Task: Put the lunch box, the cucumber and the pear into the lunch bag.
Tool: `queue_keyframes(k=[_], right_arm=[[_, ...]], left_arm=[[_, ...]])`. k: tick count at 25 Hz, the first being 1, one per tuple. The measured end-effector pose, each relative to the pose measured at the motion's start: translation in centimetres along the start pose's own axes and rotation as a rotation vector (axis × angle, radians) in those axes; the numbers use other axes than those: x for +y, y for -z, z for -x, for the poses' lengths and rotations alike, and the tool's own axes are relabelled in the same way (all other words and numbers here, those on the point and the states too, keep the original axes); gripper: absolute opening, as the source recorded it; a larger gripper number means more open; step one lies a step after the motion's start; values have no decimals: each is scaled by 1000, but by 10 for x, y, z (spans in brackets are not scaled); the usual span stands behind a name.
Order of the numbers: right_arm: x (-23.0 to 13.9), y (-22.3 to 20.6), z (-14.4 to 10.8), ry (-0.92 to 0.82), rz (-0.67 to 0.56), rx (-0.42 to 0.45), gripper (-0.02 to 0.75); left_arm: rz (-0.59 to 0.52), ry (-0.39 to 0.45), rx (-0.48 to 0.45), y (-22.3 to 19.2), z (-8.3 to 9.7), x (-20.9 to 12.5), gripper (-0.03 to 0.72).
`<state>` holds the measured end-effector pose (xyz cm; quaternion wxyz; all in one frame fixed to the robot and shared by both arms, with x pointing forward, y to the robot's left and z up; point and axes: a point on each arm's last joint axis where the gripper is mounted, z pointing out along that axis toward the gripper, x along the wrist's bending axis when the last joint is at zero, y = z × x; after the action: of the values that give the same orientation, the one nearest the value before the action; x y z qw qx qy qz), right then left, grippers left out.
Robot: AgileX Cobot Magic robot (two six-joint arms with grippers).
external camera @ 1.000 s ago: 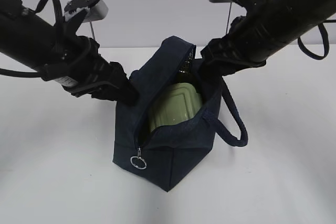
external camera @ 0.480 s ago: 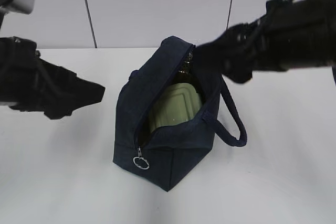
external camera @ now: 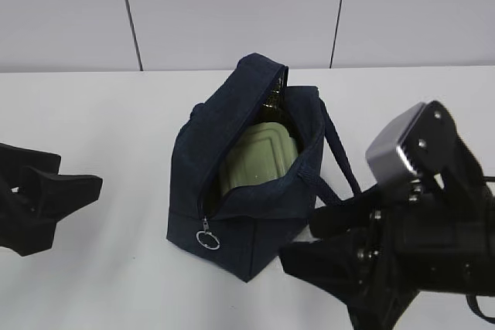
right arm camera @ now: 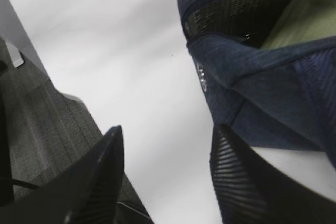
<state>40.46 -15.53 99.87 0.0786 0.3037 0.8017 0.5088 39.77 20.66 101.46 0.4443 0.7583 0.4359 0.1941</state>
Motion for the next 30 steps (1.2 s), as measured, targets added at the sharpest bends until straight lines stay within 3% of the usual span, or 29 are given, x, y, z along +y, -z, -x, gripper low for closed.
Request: queue_keyframes(k=[6, 23, 26, 30], right_arm=[[-9, -13, 1, -31, -45, 57, 360], [-8, -12, -2, -38, -37, 86, 356], [-12, -13, -4, -4, -99, 54, 356], [-21, -16, -5, 45, -221, -76, 356]], left_arm=[[12, 44, 4, 0, 0, 0, 361], [14, 54, 6, 0, -1, 0, 329], [15, 54, 6, 0, -1, 0, 323], [15, 54, 6, 0, -1, 0, 320]])
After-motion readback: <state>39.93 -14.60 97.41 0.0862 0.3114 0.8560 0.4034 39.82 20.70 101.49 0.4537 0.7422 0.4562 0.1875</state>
